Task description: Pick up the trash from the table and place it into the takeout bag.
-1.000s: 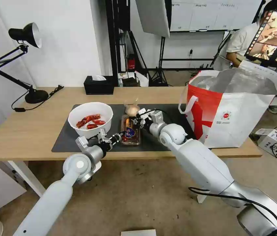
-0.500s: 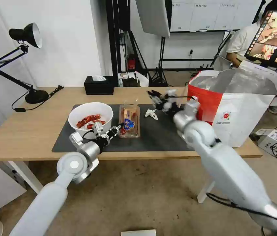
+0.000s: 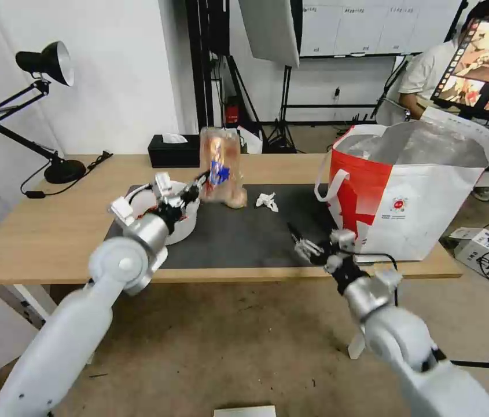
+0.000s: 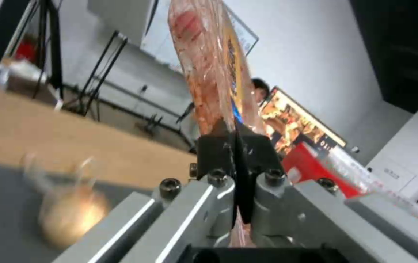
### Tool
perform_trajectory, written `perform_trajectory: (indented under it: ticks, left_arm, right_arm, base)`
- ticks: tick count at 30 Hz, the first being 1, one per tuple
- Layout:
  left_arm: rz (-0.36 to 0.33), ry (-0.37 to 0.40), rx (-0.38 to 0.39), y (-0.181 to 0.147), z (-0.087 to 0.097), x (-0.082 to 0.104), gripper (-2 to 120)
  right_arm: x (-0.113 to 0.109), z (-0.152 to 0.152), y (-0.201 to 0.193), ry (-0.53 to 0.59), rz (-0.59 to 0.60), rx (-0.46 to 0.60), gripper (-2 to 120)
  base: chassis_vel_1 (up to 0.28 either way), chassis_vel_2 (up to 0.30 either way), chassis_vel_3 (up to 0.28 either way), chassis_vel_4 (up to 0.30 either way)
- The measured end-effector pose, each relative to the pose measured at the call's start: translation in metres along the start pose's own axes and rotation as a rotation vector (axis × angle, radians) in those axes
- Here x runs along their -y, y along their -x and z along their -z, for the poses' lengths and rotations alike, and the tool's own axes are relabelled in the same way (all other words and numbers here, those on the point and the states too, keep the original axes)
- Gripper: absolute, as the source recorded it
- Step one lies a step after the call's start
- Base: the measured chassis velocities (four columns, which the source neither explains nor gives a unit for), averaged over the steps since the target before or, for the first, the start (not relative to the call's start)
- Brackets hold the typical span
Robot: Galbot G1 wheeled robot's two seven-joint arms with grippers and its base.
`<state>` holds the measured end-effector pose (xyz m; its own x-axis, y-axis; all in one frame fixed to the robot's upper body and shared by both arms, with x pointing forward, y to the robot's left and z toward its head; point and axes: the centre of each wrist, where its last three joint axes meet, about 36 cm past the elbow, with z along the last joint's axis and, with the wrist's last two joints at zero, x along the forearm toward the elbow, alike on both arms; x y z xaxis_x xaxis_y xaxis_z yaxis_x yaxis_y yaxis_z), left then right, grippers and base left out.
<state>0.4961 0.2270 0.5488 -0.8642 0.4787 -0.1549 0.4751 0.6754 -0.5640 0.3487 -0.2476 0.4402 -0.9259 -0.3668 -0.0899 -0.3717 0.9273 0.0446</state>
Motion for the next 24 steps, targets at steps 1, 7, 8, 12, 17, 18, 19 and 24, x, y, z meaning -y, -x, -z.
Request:
perform_trajectory:
  ticks: [1, 7, 8, 12, 17, 18, 19, 24]
  left_arm:
    - [-0.01, 0.01, 0.013, 0.008, 0.001, 0.003, 0]
    - [-0.043, 0.063, 0.065, 0.045, 0.002, 0.018, 0]
    - [-0.059, 0.079, 0.073, 0.058, 0.002, 0.025, 0]
    - [-0.106, 0.11, 0.083, 0.088, -0.001, 0.046, 0]
    - [-0.169, 0.153, 0.082, 0.123, -0.012, 0.074, 0]
    - [-0.182, 0.18, 0.082, 0.132, -0.018, 0.081, 0]
    - [-0.182, 0.18, 0.082, 0.132, -0.018, 0.081, 0]
    - [-0.241, 0.29, 0.07, 0.165, -0.041, 0.111, 0]
  right_arm:
    - [-0.001, -0.002, -0.007, -0.009, -0.01, 0.01, 98]
    - [-0.003, -0.013, -0.034, -0.038, -0.053, 0.033, 100]
    - [-0.003, -0.017, -0.042, -0.045, -0.068, 0.034, 100]
    - [-0.003, -0.029, -0.061, -0.053, -0.1, 0.021, 100]
    - [-0.005, -0.04, -0.079, -0.057, -0.128, 0.001, 100]
    - [-0.007, -0.044, -0.083, -0.056, -0.133, -0.005, 100]
    - [-0.007, -0.044, -0.083, -0.056, -0.133, -0.005, 100]
    - [-0.019, -0.054, -0.09, -0.06, -0.134, -0.02, 100]
  base:
    - [0.0, 0.0, 0.0, 0.0]
    - [0.0, 0.0, 0.0, 0.0]
    - [0.0, 0.0, 0.0, 0.0]
    - [0.0, 0.0, 0.0, 0.0]
    - [0.0, 0.0, 0.0, 0.0]
    - [0.0, 0.0, 0.0, 0.0]
    - [0.0, 0.0, 0.0, 0.0]
    - [0.0, 0.0, 0.0, 0.0]
